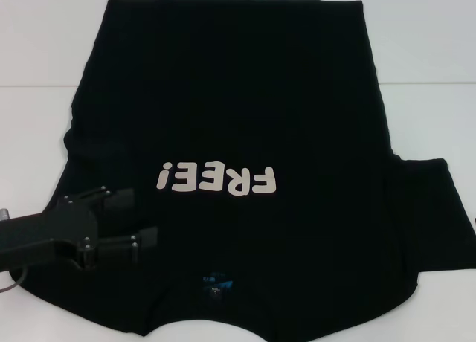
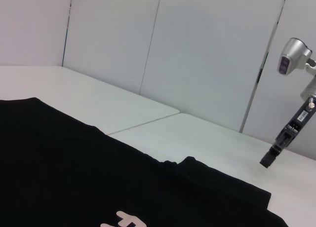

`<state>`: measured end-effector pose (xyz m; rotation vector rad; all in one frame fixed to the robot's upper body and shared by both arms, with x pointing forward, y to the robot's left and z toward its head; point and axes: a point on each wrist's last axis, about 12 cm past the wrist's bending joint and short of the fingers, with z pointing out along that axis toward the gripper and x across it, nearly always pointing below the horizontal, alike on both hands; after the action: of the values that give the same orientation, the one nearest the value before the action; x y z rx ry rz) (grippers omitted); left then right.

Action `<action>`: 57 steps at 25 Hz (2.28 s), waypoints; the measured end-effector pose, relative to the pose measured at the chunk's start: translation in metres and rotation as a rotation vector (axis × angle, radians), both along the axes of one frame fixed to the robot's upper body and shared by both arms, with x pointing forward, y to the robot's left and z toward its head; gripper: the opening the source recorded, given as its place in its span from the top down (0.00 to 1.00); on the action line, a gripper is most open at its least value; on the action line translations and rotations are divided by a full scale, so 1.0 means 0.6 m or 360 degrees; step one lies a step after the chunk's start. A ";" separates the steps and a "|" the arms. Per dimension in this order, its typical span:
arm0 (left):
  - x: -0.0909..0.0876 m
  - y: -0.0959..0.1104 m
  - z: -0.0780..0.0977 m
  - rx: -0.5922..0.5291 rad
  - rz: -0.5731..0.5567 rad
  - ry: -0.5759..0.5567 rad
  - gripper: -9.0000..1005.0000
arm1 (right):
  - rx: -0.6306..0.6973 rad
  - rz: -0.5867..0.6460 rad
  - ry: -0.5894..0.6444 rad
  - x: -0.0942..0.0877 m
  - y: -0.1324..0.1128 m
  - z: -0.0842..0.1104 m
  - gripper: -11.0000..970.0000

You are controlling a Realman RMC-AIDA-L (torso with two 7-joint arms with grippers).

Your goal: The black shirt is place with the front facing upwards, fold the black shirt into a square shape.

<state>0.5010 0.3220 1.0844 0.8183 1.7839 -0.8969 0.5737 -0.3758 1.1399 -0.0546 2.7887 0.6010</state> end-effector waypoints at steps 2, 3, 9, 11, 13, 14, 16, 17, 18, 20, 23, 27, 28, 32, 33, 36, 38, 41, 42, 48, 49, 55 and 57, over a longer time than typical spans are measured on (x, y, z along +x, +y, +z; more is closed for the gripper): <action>0.002 -0.001 0.001 0.0000 -0.0004 -0.0004 0.10 | 0.0006 0.0014 0.0024 0.000 0.005 0.000 0.17; 0.003 -0.002 0.001 -0.0001 -0.0008 -0.0004 0.10 | 0.0007 0.0017 0.0032 0.000 0.007 0.000 0.14; 0.004 -0.007 0.000 -0.0004 -0.0017 -0.0003 0.10 | -0.0015 0.0031 0.0064 0.006 0.020 -0.004 0.12; 0.004 -0.008 0.000 -0.0003 -0.0020 -0.0001 0.10 | -0.0024 0.0043 0.0066 0.008 0.025 -0.006 0.12; 0.004 -0.007 0.000 -0.0003 -0.0019 0.0001 0.10 | -0.0042 0.0051 0.0075 0.011 0.032 -0.009 0.12; 0.003 -0.007 -0.001 -0.0002 -0.0017 0.0002 0.10 | -0.0053 0.0055 0.0079 0.012 0.035 -0.010 0.12; 0.002 -0.005 -0.001 -0.0002 -0.0011 0.0004 0.10 | -0.0079 0.0069 0.0091 0.015 0.041 -0.013 0.12; 0.002 -0.005 -0.001 -0.0002 -0.0010 0.0004 0.10 | -0.0091 0.0075 0.0094 0.016 0.043 -0.014 0.12; 0.001 -0.004 -0.002 -0.0001 -0.0009 0.0005 0.10 | -0.0106 0.0077 0.0096 0.017 0.044 -0.014 0.12; 0.000 -0.003 -0.002 0.0004 -0.0008 0.0010 0.10 | -0.0128 0.0083 0.0095 0.020 0.046 -0.013 0.12; 0.000 -0.003 -0.003 0.0005 -0.0010 0.0013 0.10 | -0.0143 0.0087 0.0086 0.024 0.048 -0.013 0.12; -0.001 -0.004 -0.004 0.0004 -0.0011 0.0016 0.10 | -0.0173 0.0085 0.0089 0.025 0.051 -0.017 0.12; -0.001 -0.004 -0.004 0.0004 -0.0010 0.0016 0.10 | -0.0176 0.0086 0.0091 0.025 0.052 -0.018 0.12; 0.000 -0.004 -0.004 0.0004 -0.0008 0.0016 0.10 | -0.0182 0.0096 0.0095 0.024 0.056 -0.020 0.12; 0.000 -0.004 -0.004 0.0006 -0.0006 0.0016 0.10 | -0.0183 0.0096 0.0092 0.025 0.056 -0.020 0.12; 0.001 -0.004 -0.003 0.0009 -0.0006 0.0014 0.10 | -0.0186 0.0094 0.0084 0.026 0.057 -0.020 0.12; 0.002 -0.003 -0.003 0.0010 -0.0005 0.0012 0.10 | -0.0185 0.0100 0.0081 0.027 0.060 -0.021 0.12; 0.002 -0.003 -0.003 0.0010 -0.0004 0.0012 0.10 | -0.0183 0.0117 0.0085 0.028 0.065 -0.024 0.12; 0.002 -0.004 -0.003 0.0010 -0.0005 0.0011 0.10 | -0.0184 0.0120 0.0086 0.028 0.067 -0.025 0.12; 0.003 -0.004 -0.002 0.0013 -0.0004 0.0008 0.10 | -0.0207 0.0147 0.0099 0.031 0.075 -0.029 0.12; 0.003 -0.003 -0.002 0.0014 -0.0004 0.0008 0.10 | -0.0209 0.0148 0.0101 0.031 0.075 -0.029 0.12; 0.004 -0.003 -0.002 0.0016 -0.0003 0.0007 0.10 | -0.0215 0.0141 0.0104 0.031 0.070 -0.028 0.12; 0.004 -0.004 -0.002 0.0017 -0.0004 0.0007 0.10 | -0.0216 0.0139 0.0107 0.031 0.069 -0.029 0.12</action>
<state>0.5032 0.3199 1.0832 0.8262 1.7933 -0.8924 0.5922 -0.3342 1.1226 -0.1883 2.9010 0.4406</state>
